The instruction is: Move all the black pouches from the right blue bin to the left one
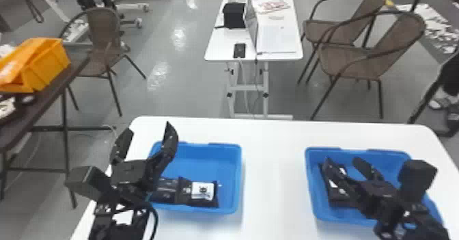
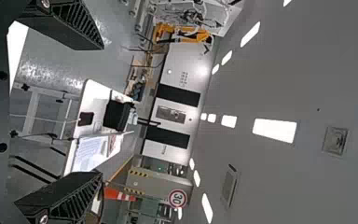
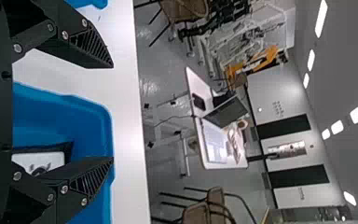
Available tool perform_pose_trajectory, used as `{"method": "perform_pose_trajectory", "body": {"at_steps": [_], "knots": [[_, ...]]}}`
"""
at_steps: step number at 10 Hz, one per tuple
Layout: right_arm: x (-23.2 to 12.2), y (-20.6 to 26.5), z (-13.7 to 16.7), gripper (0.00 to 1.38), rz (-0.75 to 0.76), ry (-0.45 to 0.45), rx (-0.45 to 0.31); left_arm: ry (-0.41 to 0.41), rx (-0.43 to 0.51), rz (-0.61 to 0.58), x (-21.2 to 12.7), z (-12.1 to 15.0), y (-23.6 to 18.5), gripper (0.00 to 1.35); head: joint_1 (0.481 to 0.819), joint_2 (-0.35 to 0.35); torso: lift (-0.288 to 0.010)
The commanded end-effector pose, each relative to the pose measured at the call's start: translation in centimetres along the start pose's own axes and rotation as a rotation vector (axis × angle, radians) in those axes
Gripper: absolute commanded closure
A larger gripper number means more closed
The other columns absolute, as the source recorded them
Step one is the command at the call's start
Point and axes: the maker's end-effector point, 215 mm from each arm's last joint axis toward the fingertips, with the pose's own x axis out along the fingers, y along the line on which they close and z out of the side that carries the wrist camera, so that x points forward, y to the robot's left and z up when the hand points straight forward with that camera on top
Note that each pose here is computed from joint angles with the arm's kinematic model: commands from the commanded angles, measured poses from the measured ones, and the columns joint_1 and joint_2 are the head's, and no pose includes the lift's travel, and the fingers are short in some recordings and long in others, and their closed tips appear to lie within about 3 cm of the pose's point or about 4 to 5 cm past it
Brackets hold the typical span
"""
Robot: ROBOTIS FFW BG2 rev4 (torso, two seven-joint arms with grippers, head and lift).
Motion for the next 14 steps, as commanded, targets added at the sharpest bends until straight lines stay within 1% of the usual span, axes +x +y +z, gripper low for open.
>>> {"method": "perform_pose_trajectory", "body": {"at_steps": [1, 2, 3, 4, 6, 10, 11, 13, 14], "knots": [[-1.1, -2.7, -2.7, 0.36, -0.074, 0.057, -0.014, 0.004, -0.002, -0.012, 0.2, -0.1, -0.4, 0.06, 0.695, 0.074, 0.0], [-1.3, -4.0, -4.6, 0.36, -0.127, 0.099, -0.02, 0.009, 0.0, -0.019, 0.3, -0.1, -0.5, 0.06, 0.695, 0.059, 0.0], [-0.9, -4.7, -5.8, 0.36, -0.14, 0.127, -0.022, 0.016, -0.006, -0.015, 0.2, -0.4, -0.4, 0.06, 0.695, 0.037, 0.0], [-0.2, -5.3, -6.5, 0.36, -0.147, 0.142, -0.025, 0.016, -0.006, -0.015, 0.2, -0.3, -0.4, 0.06, 0.695, 0.027, 0.0], [1.0, -6.1, -6.8, 0.36, -0.165, 0.154, -0.06, 0.022, -0.007, -0.017, 0.2, -0.6, -0.5, 0.06, 0.695, 0.023, 0.0], [3.1, -7.1, -8.4, 0.36, -0.169, 0.205, -0.058, 0.023, -0.011, -0.014, 0.2, -0.6, -0.3, 0.06, 0.695, 0.016, 0.0], [3.7, -6.7, -8.9, 0.36, -0.148, 0.222, -0.056, 0.022, -0.012, -0.013, 0.1, -0.6, -0.3, 0.06, 0.695, 0.017, 0.0], [3.9, -5.9, -10.4, 0.36, -0.129, 0.269, -0.059, 0.021, -0.009, -0.014, 0.1, -0.5, -0.3, 0.06, 0.695, 0.026, 0.0], [3.7, -5.8, -11.5, 0.36, -0.13, 0.295, -0.049, 0.021, -0.009, -0.014, 0.1, -0.5, -0.3, 0.06, 0.695, 0.033, 0.0]]}}
